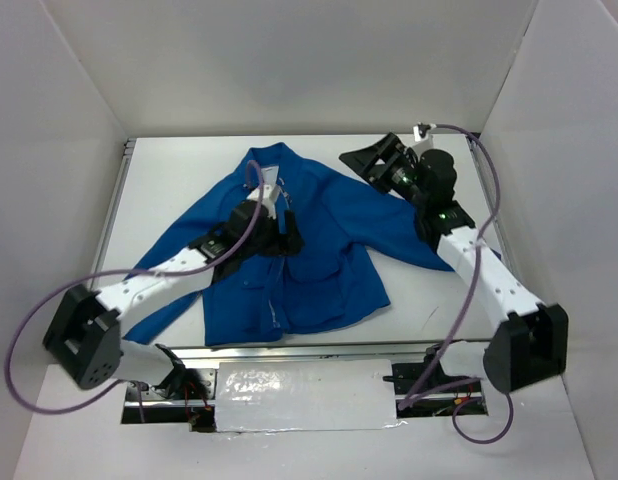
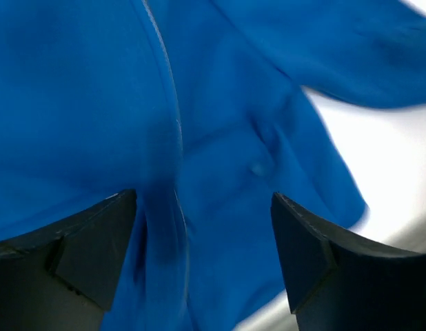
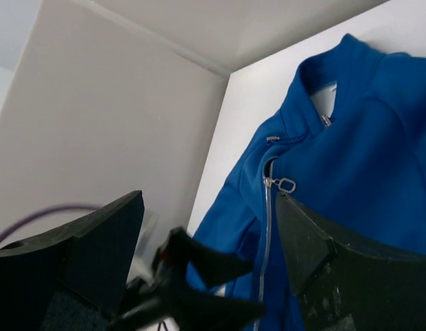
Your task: Zip up the jacket
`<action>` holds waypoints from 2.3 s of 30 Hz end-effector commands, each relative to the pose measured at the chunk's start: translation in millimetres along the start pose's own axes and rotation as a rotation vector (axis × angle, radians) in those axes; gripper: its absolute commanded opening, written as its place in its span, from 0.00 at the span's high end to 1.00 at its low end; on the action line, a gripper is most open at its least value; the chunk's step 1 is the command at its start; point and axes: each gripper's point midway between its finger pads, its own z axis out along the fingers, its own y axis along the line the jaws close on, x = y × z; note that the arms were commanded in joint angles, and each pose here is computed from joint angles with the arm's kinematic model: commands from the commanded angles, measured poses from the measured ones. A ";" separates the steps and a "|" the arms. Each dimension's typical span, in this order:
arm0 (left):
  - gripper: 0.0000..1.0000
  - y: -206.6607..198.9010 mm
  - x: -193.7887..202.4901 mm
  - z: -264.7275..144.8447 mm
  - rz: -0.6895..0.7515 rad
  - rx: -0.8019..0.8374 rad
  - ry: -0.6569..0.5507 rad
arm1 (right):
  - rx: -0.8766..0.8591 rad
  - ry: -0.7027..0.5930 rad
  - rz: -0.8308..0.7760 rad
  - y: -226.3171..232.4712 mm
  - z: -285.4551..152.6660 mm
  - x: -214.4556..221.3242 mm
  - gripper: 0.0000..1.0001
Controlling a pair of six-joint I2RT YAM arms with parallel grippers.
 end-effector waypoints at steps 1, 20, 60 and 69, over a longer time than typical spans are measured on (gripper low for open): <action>0.10 6.4 -34.6 22.5 0.078 -0.109 -0.071 | 0.055 -0.037 -0.088 -6.2 -26.3 -0.9 0.16; 0.88 31.5 -14.7 45.1 0.106 -0.140 -0.129 | -0.331 0.302 -0.112 12.6 -13.4 73.7 0.16; 1.00 -4.5 -2.0 21.5 0.107 0.261 -0.189 | -0.539 0.675 0.093 -33.0 42.5 193.3 0.30; 1.00 0.3 -2.9 18.0 0.115 0.247 -0.194 | -0.576 0.654 0.104 -26.9 44.8 188.1 0.37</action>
